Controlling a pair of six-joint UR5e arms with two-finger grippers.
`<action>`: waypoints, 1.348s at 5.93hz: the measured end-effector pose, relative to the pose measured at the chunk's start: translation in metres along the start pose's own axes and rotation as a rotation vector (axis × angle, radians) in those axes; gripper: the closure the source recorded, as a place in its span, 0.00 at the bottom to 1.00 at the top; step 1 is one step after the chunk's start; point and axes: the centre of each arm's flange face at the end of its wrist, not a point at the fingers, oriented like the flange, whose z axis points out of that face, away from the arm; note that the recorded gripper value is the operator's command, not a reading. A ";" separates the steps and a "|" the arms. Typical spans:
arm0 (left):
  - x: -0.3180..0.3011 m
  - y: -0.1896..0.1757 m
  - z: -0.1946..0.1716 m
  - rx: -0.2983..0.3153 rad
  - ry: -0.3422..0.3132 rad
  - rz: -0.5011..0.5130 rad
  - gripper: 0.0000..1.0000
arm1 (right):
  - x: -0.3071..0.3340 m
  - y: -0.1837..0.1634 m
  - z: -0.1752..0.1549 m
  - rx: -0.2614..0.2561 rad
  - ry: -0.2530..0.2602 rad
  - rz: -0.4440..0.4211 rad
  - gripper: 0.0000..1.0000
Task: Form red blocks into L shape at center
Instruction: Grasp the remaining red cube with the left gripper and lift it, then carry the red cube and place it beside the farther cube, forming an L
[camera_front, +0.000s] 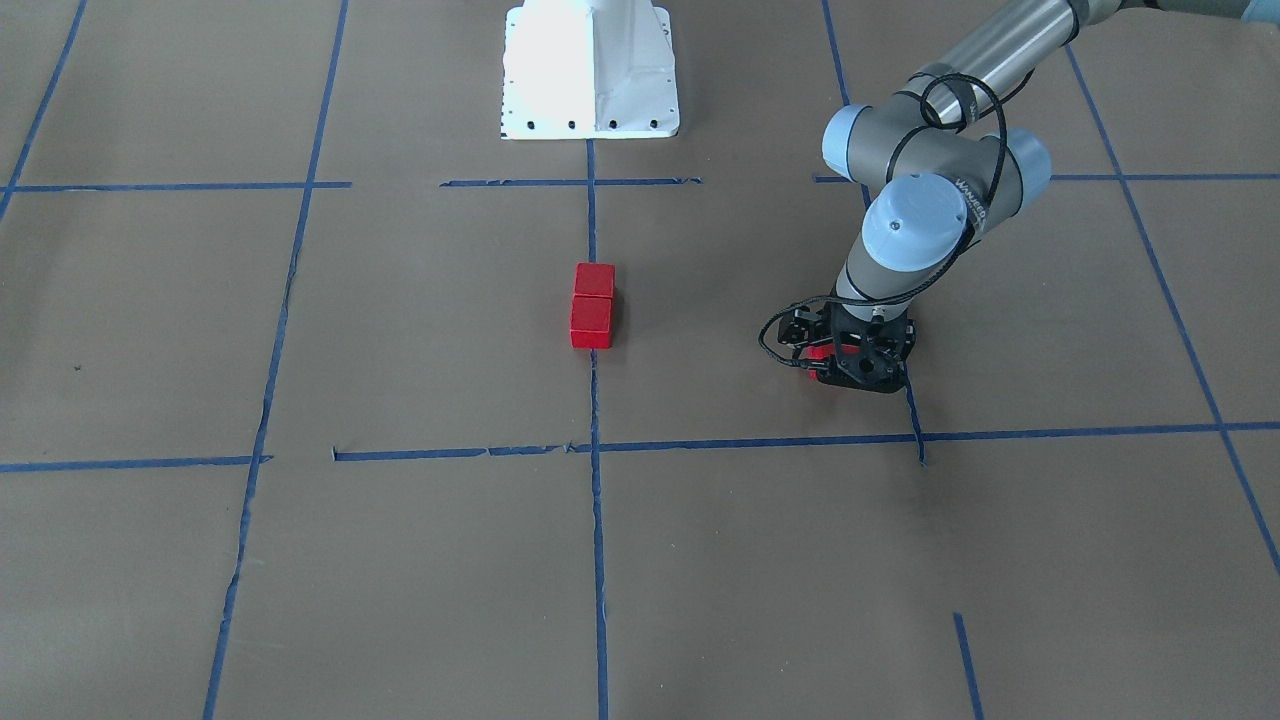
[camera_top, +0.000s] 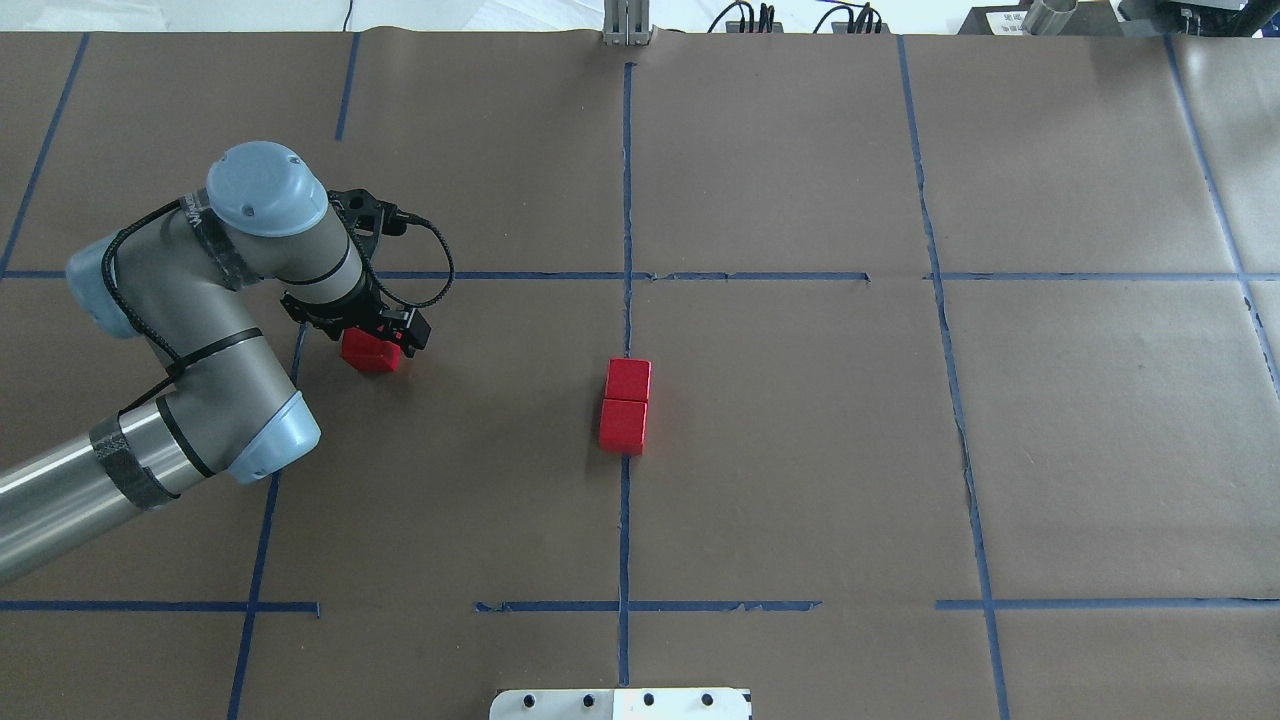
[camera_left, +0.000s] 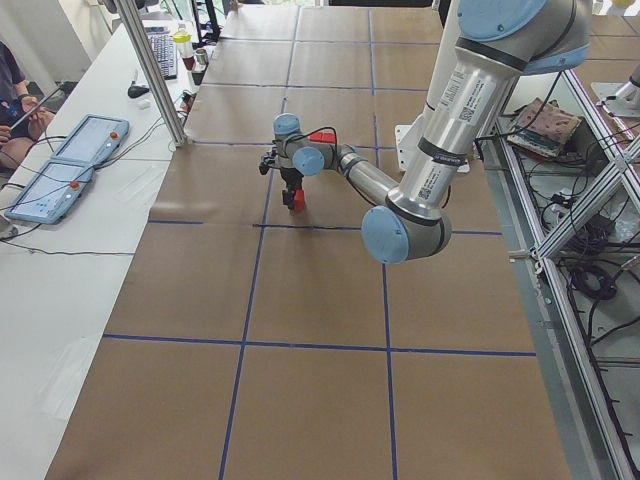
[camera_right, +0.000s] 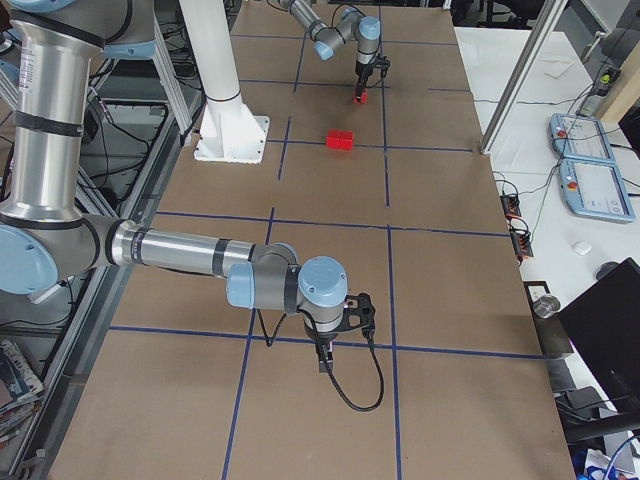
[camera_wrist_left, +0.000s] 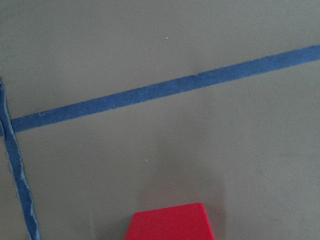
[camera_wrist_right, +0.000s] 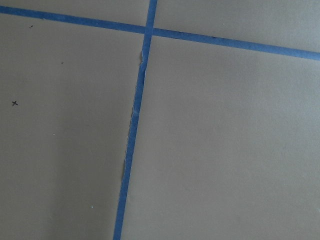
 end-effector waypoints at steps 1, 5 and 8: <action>0.001 0.000 0.001 -0.002 0.001 -0.010 0.82 | 0.000 0.000 0.000 0.000 0.000 0.000 0.00; 0.041 -0.006 -0.041 0.020 0.082 -0.256 0.87 | -0.001 0.000 -0.001 0.002 -0.001 -0.002 0.00; 0.085 0.013 -0.074 0.035 0.148 -0.746 0.87 | -0.001 0.000 -0.001 0.003 -0.002 -0.002 0.00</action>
